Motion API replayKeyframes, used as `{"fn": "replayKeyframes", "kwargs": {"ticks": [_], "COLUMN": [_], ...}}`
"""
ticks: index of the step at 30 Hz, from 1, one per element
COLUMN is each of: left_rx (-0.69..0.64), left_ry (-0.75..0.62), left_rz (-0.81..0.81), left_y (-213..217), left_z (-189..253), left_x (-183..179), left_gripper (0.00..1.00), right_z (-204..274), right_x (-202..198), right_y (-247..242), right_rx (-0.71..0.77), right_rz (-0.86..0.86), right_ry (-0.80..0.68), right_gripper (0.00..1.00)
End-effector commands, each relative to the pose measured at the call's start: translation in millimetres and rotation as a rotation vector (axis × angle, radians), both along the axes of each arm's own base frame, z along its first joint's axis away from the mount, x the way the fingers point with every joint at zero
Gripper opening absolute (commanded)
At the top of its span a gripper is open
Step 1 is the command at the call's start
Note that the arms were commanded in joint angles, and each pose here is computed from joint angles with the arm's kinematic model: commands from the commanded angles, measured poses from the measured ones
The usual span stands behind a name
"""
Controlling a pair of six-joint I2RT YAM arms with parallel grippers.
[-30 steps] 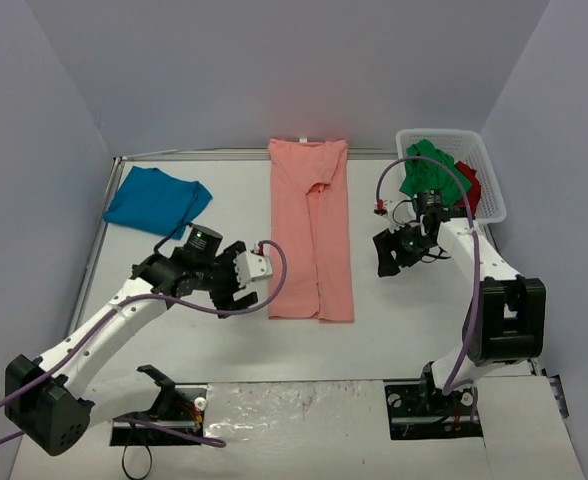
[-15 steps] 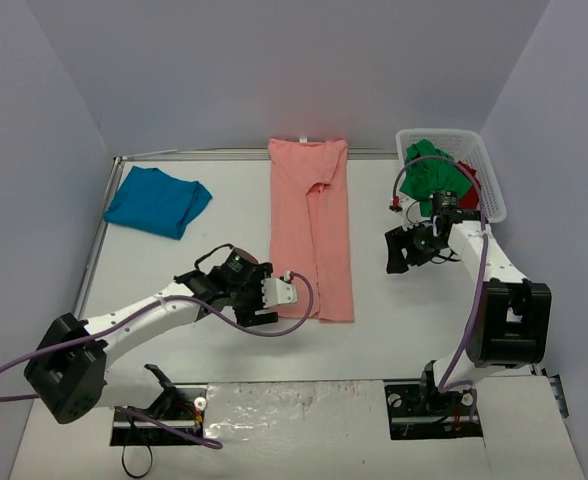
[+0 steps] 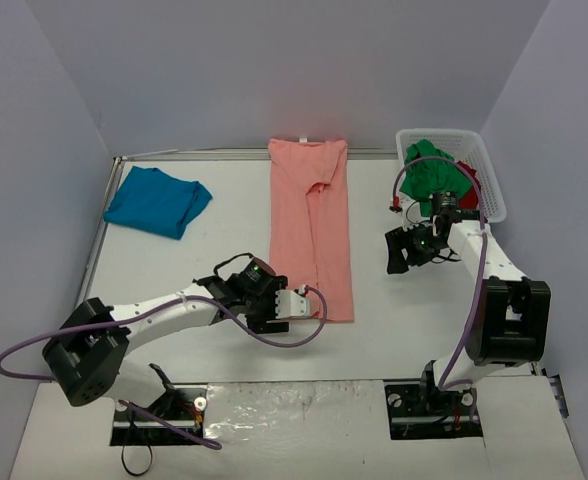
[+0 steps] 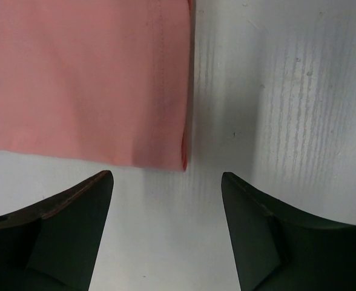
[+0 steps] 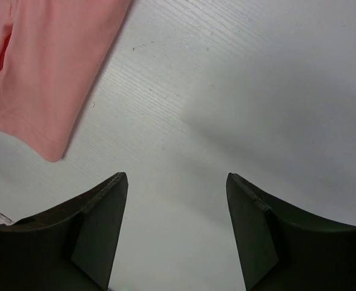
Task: Fold and stack the t-shirts
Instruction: Grab the bottom of the folded rectangular tshirt with both arms
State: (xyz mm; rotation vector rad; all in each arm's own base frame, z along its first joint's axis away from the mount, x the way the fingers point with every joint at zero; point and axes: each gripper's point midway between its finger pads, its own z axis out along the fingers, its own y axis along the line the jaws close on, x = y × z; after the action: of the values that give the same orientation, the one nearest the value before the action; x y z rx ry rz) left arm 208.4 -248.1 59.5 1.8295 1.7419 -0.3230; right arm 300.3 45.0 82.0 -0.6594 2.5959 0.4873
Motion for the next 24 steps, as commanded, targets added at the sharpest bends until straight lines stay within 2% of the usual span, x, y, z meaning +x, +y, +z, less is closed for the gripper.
{"fn": "replayKeyframes", "kwargs": {"ticks": [1,9,13,24], "left_rx": [-0.019,0.002,0.007,0.056], "left_ry": [-0.025,-0.038,-0.027,-0.015], "left_rz": [0.017,0.053,0.051,0.05], "left_y": [-9,-8,-12,-13], "left_z": [10,1,2,-8], "left_x": [9,16,17,17], "left_gripper": [0.7,0.68,0.62,0.59], "right_z": [-3,-5,-7,-9], "right_x": [-3,-3,-3,-3], "right_y": [-1,-1,-2,-3], "right_rx": [-0.002,-0.003,-0.005,-0.015], "right_rz": [-0.006,-0.005,-0.008,-0.011], "right_ry": [0.021,0.028,0.038,0.043], "right_gripper": [0.62,0.63,0.63,0.63]}}
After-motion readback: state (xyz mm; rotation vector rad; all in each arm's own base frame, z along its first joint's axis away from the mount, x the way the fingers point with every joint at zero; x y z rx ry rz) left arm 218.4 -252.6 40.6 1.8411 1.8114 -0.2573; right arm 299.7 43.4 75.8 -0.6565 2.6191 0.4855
